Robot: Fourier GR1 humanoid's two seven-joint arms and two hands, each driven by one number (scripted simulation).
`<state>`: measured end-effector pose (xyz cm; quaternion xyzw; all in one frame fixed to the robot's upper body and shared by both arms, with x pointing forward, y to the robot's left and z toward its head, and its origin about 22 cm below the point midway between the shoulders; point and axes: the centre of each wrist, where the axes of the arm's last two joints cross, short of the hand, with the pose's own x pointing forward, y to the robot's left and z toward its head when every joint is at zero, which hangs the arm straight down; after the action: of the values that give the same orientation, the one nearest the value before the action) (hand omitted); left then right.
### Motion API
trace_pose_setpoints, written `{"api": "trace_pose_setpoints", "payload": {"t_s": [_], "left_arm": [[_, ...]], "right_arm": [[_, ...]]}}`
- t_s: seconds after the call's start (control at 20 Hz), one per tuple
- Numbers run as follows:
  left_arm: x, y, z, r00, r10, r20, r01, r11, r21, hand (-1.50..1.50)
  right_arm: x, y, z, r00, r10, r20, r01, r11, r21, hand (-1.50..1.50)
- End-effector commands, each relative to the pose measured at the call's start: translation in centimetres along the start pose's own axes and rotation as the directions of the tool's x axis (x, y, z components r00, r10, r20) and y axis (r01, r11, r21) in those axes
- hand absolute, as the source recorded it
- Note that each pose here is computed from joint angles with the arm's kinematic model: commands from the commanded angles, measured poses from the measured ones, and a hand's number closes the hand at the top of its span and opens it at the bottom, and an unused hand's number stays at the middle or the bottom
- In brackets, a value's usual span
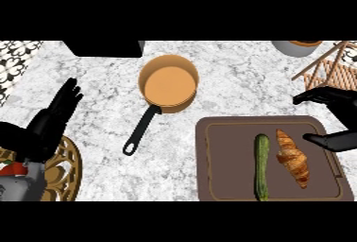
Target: Pick the croissant from the tray and place it in the tiered shelf
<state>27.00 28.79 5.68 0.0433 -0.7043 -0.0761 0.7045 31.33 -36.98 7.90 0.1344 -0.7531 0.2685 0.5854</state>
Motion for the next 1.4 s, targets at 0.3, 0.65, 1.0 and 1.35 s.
{"api": "trace_pose_setpoints", "payload": {"t_s": [0.3, 0.65, 1.0, 1.35], "left_arm": [[0.0, -0.8, 0.7, 1.0, -0.02, -0.005, 0.02, 1.0, 0.005, 0.0], [0.5, -0.1, 1.0, 1.0, -0.026, 0.01, 0.026, 1.0, -0.006, 0.0], [0.3, -0.1, 2.4, 1.0, -0.02, 0.01, 0.02, 1.0, 0.011, 0.0], [1.3, -0.6, 1.0, 1.0, -0.003, -0.004, 0.003, 1.0, 0.012, 0.0]], "right_arm": [[2.9, -7.7, 5.3, 1.0, 0.022, -0.012, -0.018, 0.968, 0.249, -1.5], [6.2, -7.3, 3.3, 0.937, 0.348, -0.001, -0.325, 0.876, 0.357, -1.5], [4.3, -4.2, 2.1, 0.908, 0.416, -0.045, -0.351, 0.817, 0.457, -1.5], [3.4, -1.6, 1.0, 0.797, 0.604, -0.001, -0.524, 0.692, 0.497, -1.5]]}}
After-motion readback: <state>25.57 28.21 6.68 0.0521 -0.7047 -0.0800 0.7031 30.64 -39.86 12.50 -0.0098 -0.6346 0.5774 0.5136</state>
